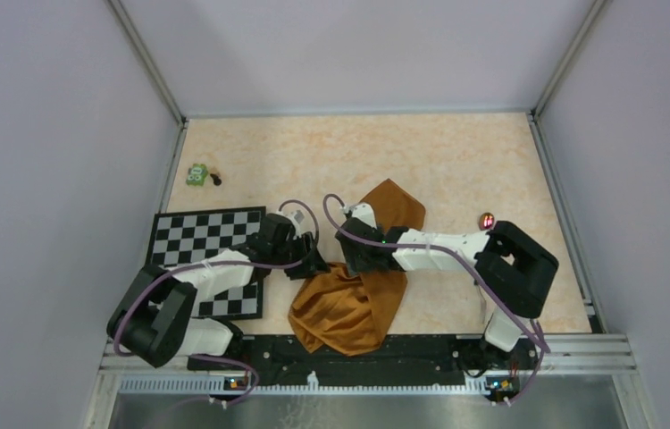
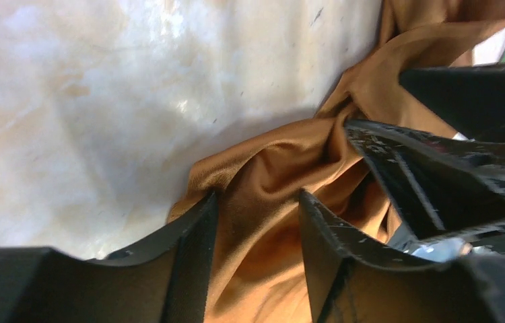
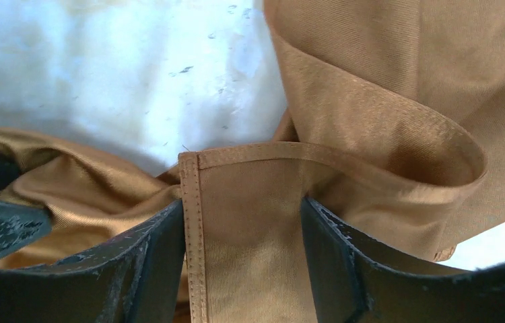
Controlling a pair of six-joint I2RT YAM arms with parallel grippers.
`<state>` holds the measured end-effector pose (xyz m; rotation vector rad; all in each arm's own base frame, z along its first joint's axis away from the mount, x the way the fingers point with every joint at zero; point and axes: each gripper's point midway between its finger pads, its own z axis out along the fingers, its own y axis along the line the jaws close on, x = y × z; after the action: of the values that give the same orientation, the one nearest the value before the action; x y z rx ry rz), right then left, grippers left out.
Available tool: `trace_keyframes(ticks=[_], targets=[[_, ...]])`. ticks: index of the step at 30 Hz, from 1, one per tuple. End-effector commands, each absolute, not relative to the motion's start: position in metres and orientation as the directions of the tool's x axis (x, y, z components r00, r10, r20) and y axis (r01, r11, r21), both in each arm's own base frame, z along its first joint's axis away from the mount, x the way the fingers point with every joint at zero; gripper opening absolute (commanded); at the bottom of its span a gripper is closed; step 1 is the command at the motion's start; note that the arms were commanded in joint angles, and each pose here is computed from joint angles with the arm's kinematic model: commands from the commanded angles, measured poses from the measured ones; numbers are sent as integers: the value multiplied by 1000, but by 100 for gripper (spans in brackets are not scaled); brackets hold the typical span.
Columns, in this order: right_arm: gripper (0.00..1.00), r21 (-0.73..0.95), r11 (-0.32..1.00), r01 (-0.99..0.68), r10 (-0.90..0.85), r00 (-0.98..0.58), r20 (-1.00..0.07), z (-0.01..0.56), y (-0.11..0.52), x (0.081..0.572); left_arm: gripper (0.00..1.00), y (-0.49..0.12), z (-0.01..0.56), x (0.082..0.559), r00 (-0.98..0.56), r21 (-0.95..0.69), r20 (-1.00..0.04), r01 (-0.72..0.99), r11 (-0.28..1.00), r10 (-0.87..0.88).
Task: Fold the napkin into a case and place the utensils inside
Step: Pick up the crumpled napkin from the center of the board.
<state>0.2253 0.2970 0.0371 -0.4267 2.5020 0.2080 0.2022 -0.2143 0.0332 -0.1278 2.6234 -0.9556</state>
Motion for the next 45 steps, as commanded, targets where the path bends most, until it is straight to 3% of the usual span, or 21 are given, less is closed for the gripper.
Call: trace_keyframes(ticks=[1,4,6,8,9,15,16,17,19,21,23,25,29,32,41,45], targets=[[56,-87,964,-253,-250,-739,-625,43,287,246,47,-218,23,227,-920,-607,-326,27,794,-218],[33,-87,971,-222,-220,-698,-681,63,279,261,25,-220,16,249,-909,-575,-332,-19,818,-254],[25,-49,977,-208,-182,-693,-698,75,270,272,13,-222,14,269,-899,-551,-346,-37,834,-268],[5,21,978,-207,-136,-712,-689,81,260,284,1,-222,16,296,-884,-523,-375,-46,851,-278],[0,55,978,-200,-109,-720,-686,84,254,289,0,-221,18,306,-882,-507,-383,-50,861,-276],[0,203,963,-176,16,-717,-697,106,218,310,0,-211,51,377,-843,-470,-464,-28,882,-274],[0,213,963,-163,34,-714,-699,107,210,312,2,-210,54,383,-841,-458,-476,-15,889,-259],[0,221,964,-150,50,-711,-701,107,204,313,12,-209,58,386,-842,-443,-481,-6,896,-244],[0,230,966,-122,77,-709,-701,102,193,311,45,-208,67,388,-837,-426,-504,27,904,-213],[0,235,968,-90,106,-702,-704,99,184,310,64,-208,75,374,-844,-434,-502,55,899,-190],[0,248,966,-76,128,-692,-710,98,182,307,78,-203,80,351,-853,-417,-495,66,906,-166],[0,259,964,-64,146,-685,-714,97,179,305,86,-197,82,317,-868,-383,-480,76,921,-128],[0,267,961,-66,153,-679,-718,98,178,303,84,-181,58,242,-927,-280,-358,-9,960,-113],[0,262,962,-80,136,-688,-712,96,180,303,80,-160,47,210,-931,-180,-323,-116,977,-170],[0,208,974,-91,86,-700,-709,92,173,300,75,-130,27,206,-901,-57,-347,-259,964,-262],[5,194,976,-100,70,-699,-711,92,170,297,69,-135,20,205,-899,-77,-334,-272,959,-282]])
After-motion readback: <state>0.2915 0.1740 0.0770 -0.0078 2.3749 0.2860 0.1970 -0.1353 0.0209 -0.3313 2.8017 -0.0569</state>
